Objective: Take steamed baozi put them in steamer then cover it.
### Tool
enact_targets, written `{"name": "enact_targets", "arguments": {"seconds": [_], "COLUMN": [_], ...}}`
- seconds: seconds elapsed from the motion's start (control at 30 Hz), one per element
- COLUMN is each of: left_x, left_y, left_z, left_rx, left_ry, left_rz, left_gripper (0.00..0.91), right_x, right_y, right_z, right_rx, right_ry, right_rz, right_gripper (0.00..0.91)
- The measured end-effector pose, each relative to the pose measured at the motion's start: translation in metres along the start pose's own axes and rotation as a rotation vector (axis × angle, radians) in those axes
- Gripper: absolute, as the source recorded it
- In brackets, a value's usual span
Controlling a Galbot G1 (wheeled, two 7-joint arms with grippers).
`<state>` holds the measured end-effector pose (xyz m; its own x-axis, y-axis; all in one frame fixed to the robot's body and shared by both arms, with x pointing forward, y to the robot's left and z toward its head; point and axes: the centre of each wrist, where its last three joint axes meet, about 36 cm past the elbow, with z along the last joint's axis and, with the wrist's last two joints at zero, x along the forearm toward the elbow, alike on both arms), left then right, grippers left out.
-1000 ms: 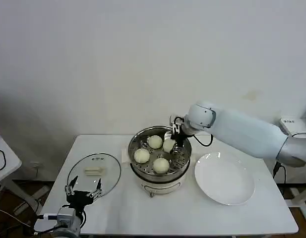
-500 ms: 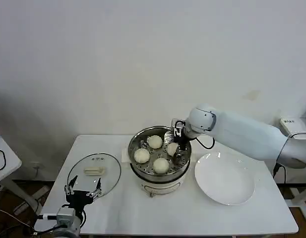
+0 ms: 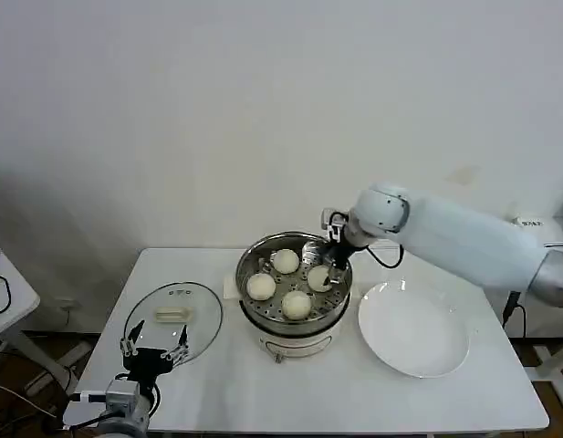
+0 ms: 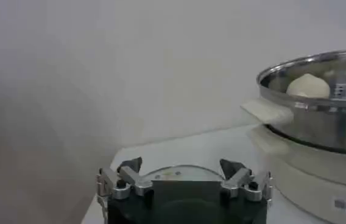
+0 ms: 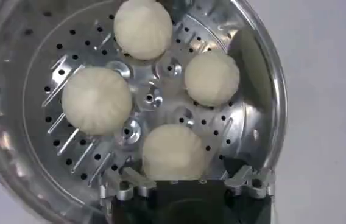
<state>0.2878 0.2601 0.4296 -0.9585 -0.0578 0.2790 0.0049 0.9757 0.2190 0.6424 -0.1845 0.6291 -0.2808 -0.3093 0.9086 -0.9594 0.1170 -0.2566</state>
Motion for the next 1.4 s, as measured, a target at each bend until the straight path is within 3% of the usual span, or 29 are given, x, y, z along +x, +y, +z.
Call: {"name": "enact_targets", "arguments": {"seconds": [0.23, 0.5, 1.03, 1.2, 1.4], "left_x": [0.004, 0.010, 0.011, 0.008, 0.001], "left_y": [-0.003, -0.006, -0.013, -0.013, -0.010], "left_z": [-0.002, -0.007, -0.004, -0.003, 0.002], "left_rx": [-0.001, 0.016, 0.012, 0.016, 0.013], "left_ry": [-0.006, -0.038, -0.060, -0.067, -0.063], "left_rz": [0.013, 0.027, 0.087, 0.090, 0.087], "left_gripper": [0.907, 0.907, 0.907, 0.907, 0.907], "right_x": [0.050, 0.087, 0.073, 0.037, -0.013], "right_y": [0.002, 0.027, 0.152, 0.208, 0.285], "right_z": [0.016, 0.059, 0.142, 0.181, 0.219], "right_rx": [-0.048, -0.145, -0.426, -0.577, -0.740], "right_ry": [-0.148, -0.372, -0.884, -0.946, -0.927], "right_rz": [0.056, 0.282, 0.682, 0.772, 0.873], "right_gripper": [0.907, 0.907, 0.907, 0.907, 0.907]}}
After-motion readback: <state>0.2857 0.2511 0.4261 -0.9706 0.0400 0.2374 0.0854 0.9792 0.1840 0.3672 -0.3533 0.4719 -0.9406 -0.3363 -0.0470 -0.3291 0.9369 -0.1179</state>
